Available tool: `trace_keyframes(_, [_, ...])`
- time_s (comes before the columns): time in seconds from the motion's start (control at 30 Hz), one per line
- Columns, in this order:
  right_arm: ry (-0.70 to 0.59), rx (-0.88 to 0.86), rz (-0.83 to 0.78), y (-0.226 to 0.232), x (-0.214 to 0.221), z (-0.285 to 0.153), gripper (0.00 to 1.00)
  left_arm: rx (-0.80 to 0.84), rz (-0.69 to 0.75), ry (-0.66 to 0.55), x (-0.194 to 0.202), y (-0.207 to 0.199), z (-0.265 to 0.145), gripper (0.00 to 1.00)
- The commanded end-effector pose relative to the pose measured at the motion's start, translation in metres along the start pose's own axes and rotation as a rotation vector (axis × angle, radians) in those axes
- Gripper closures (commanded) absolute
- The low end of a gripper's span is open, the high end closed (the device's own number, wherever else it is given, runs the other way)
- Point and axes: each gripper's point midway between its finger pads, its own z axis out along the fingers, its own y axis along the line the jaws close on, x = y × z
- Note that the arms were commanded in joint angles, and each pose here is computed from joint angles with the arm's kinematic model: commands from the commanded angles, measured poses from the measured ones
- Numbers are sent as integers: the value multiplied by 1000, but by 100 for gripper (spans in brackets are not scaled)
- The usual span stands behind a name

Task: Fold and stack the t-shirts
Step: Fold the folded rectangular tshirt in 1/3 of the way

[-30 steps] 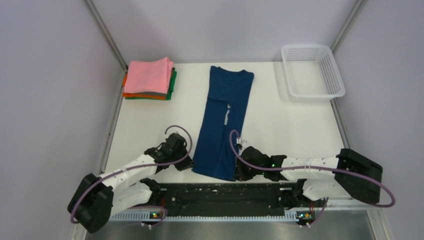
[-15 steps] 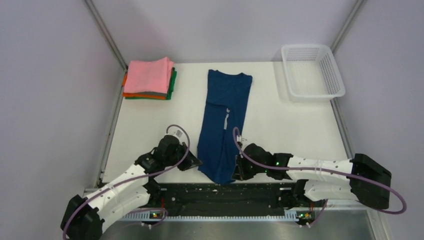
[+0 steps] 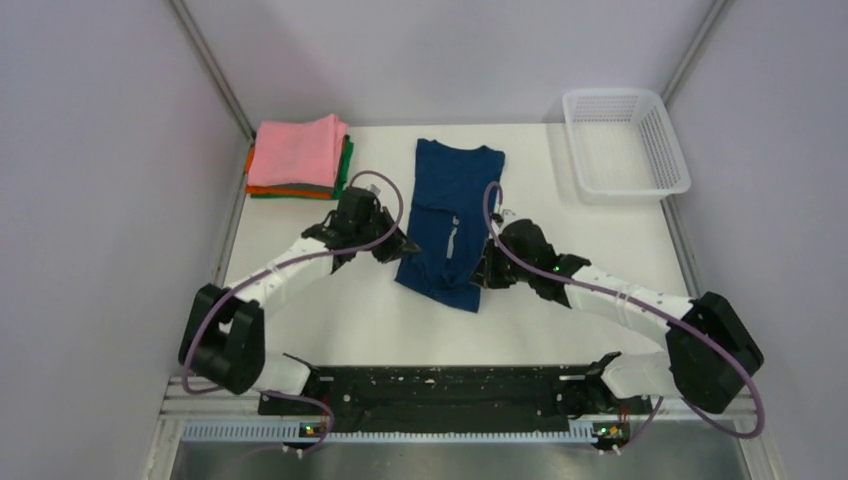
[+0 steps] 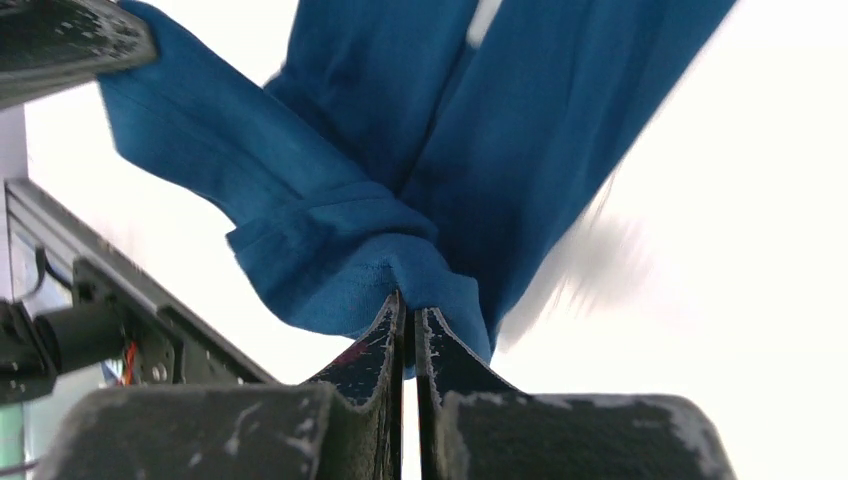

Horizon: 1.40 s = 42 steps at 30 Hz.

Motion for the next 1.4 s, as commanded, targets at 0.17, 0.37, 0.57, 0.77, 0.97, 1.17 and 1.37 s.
trace_keyframes(0.17, [-118,-74,12,-4,-98,30,100,40,33,-26,-74,-27,37,100])
trace_keyframes(0.37, [-159,-41,50,-31,-129,44,100,-34,7,-43,-105,-10,58,100])
trace_keyframes(0.57, [-175,-36,55,-56,-149,59,100,-85,24,-30,-123,-1,79,100])
trace_keyframes(0.77, [-183,-32,77,-71,-164,75,95,-162,20,-52,-142,15,94,96])
trace_keyframes(0.97, [-234,-14,136,-89,-211,77,74,-84,11,-11,-171,-7,95,43])
trace_keyframes(1.17, [-245,5,111,-90,-199,54,2,-111,52,-47,-163,-9,56,1])
trace_keyframes(1.37, [-194,-51,72,-70,-132,27,1,-155,43,-18,-98,31,26,1])
